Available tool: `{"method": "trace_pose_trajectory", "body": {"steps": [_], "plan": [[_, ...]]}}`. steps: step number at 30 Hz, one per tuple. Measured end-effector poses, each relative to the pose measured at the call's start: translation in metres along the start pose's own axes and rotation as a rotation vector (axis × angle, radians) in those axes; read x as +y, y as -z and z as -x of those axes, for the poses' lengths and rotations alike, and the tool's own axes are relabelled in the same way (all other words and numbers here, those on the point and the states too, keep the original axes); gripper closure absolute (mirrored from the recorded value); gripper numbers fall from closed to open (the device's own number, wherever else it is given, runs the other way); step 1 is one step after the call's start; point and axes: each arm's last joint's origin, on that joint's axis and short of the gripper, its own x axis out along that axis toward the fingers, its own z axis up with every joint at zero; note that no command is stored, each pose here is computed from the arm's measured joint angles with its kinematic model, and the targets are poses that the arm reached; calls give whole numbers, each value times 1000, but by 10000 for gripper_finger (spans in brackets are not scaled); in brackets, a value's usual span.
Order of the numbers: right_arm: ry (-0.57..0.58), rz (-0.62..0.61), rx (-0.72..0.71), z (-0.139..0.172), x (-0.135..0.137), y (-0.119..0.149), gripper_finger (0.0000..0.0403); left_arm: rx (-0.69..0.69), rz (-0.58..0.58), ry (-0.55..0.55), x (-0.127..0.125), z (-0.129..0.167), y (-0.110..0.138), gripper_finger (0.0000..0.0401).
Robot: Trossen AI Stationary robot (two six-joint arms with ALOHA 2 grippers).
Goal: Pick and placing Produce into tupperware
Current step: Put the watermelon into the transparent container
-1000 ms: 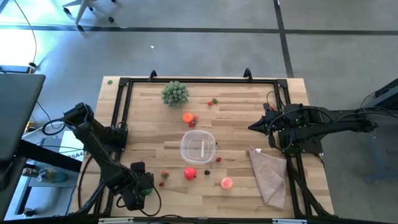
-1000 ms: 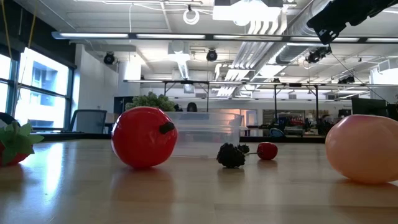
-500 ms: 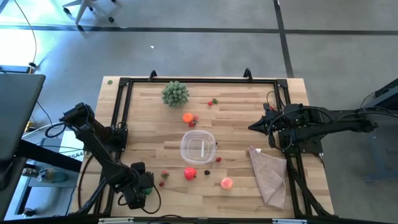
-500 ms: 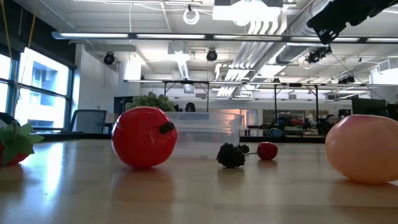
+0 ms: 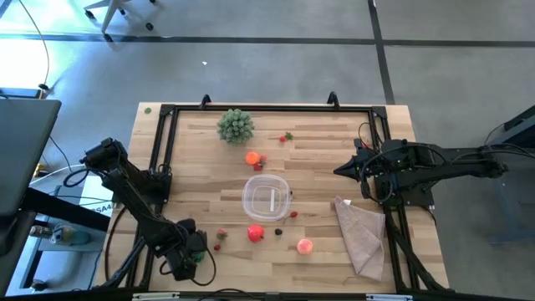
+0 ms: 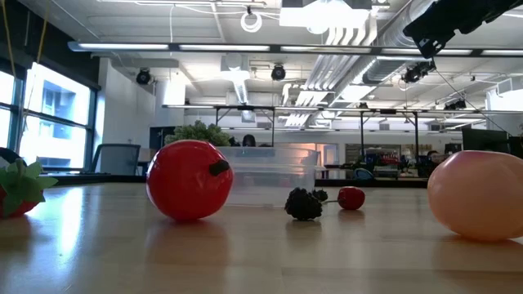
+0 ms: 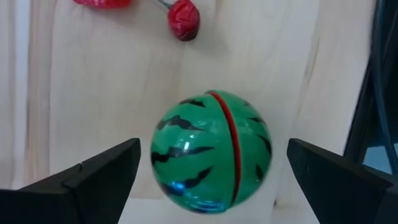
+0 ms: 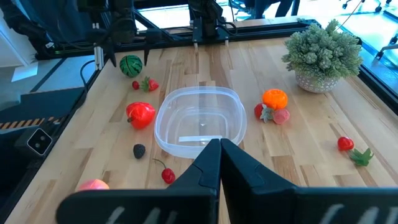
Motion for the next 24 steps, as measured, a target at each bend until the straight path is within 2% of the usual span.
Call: {"method": "trace_pose_trajectory", "body": {"steps": [13,24], "plan": [[0,0,0,0,0,0,403,13,-8,-82,3,-23,3,9],[0,0,0,0,0,0,403,9,-20,-108,5,-23,4,9]]}}
